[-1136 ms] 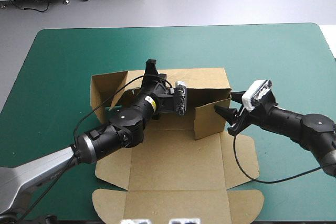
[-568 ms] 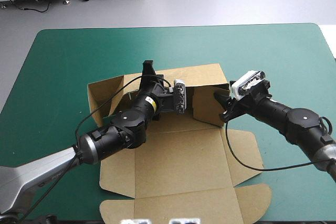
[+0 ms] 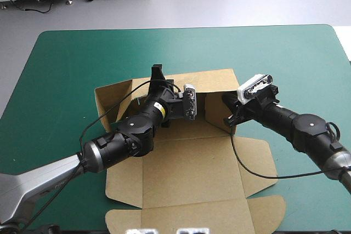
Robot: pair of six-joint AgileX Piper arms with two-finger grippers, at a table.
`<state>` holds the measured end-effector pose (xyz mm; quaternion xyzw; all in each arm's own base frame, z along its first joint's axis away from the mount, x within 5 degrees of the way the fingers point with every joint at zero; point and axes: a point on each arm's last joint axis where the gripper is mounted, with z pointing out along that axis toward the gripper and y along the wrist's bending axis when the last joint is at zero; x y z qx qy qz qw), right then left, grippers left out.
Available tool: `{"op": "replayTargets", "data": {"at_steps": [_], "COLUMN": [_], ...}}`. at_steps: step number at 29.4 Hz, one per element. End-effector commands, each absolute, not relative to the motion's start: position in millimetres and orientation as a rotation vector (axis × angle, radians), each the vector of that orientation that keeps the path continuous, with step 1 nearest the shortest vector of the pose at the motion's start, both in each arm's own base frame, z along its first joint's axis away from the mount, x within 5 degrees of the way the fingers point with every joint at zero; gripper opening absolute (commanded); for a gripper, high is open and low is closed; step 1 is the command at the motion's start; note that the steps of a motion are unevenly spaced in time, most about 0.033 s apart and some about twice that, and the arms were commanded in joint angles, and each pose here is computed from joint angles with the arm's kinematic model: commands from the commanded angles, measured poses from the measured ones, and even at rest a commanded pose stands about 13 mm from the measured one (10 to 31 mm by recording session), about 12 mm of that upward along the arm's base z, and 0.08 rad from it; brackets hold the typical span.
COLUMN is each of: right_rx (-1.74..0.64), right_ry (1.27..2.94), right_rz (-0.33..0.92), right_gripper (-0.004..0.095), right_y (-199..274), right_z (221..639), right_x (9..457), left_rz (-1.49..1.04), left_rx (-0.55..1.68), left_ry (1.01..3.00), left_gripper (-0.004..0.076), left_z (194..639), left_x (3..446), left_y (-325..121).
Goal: Fold the box
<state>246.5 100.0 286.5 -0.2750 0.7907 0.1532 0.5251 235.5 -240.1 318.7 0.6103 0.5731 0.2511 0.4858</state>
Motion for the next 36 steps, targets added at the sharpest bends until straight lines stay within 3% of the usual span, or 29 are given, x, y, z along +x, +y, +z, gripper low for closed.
{"op": "replayTargets", "data": {"at_steps": [1, 6, 12, 20, 25, 31, 36], "right_rx": [-0.704, -0.753, -0.842, -0.803, -0.803, -0.795, -0.771], "right_ry": [1.888, 1.908, 1.897, 1.929, 1.929, 1.933, 1.942], "right_rz": [0.460, 0.521, 0.580, 0.568, 0.568, 0.568, 0.566], "right_gripper": [0.0320, 0.0300, -0.0020, -0.0024, -0.0024, -0.0024, -0.0024], "right_y": [109.9, 114.3, 119.1, 117.3, 117.3, 117.1, 116.4], "right_z": [293.5, 289.5, 288.3, 286.2, 286.2, 286.2, 286.3], "right_x": [243.3, 240.4, 234.5, 236.6, 236.6, 236.9, 237.7], "left_rz": [0.538, 0.529, 0.528, 0.523, 0.524, 0.564, 0.557], "left_rx": [1.438, 1.439, 1.441, 1.449, 1.458, 1.443, 1.415], "left_ry": [1.311, 1.306, 1.304, 1.291, 1.285, 1.324, 1.338], "left_gripper": [-0.0006, -0.0005, -0.0006, 0.0006, 0.0123, 0.0360, 0.0388], "left_z": [342.4, 342.5, 342.5, 342.6, 342.4, 341.7, 350.0], "left_x": [227.5, 227.2, 227.2, 226.3, 221.1, 207.6, 191.2], "left_y": [-245.1, -245.9, -246.0, -247.3, -251.0, -256.3, -256.4]}}
